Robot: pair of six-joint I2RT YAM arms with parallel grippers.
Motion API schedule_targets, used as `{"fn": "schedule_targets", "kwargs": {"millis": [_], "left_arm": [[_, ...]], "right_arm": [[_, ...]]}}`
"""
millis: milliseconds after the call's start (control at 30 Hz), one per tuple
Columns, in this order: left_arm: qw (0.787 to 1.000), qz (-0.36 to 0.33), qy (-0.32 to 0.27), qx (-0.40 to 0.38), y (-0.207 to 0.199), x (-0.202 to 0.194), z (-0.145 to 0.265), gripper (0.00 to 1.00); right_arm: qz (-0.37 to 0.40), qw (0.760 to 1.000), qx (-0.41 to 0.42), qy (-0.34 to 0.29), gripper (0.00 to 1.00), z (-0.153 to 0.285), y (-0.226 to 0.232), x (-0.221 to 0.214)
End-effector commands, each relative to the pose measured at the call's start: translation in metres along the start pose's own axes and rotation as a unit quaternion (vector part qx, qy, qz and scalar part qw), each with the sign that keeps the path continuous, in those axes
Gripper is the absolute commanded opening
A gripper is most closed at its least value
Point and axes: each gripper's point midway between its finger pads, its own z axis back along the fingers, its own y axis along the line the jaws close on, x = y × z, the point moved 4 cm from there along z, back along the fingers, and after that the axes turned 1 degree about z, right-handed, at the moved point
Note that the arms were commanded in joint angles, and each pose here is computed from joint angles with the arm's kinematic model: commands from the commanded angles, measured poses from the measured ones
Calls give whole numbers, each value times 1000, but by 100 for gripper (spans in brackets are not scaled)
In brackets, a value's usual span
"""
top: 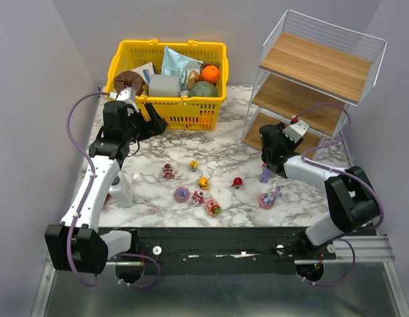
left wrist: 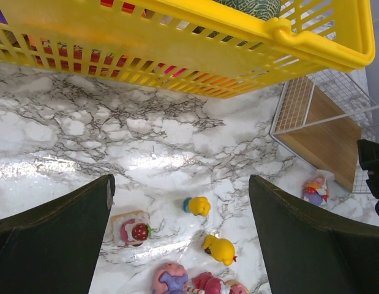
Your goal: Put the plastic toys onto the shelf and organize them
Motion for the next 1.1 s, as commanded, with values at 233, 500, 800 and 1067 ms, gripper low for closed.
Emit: {"fn": "schedule_targets", "kwargs": {"millis": [233, 500, 800, 1067], "left_arm": [[1000, -2, 11, -27, -6, -7, 4, 99], [997, -20, 27, -74, -26, -22, 0, 99], [980, -84, 55, -171, -84, -52, -6, 99], [962, -109, 85, -234, -118, -77, -10, 99]], "right_arm": [[40, 990, 62, 124, 74, 30, -3, -12], [58, 952, 104, 282, 78, 82, -33, -47], [74, 937, 74, 333, 73, 87, -51, -77], [102, 927, 49, 358, 67, 79, -48, -99]]}}
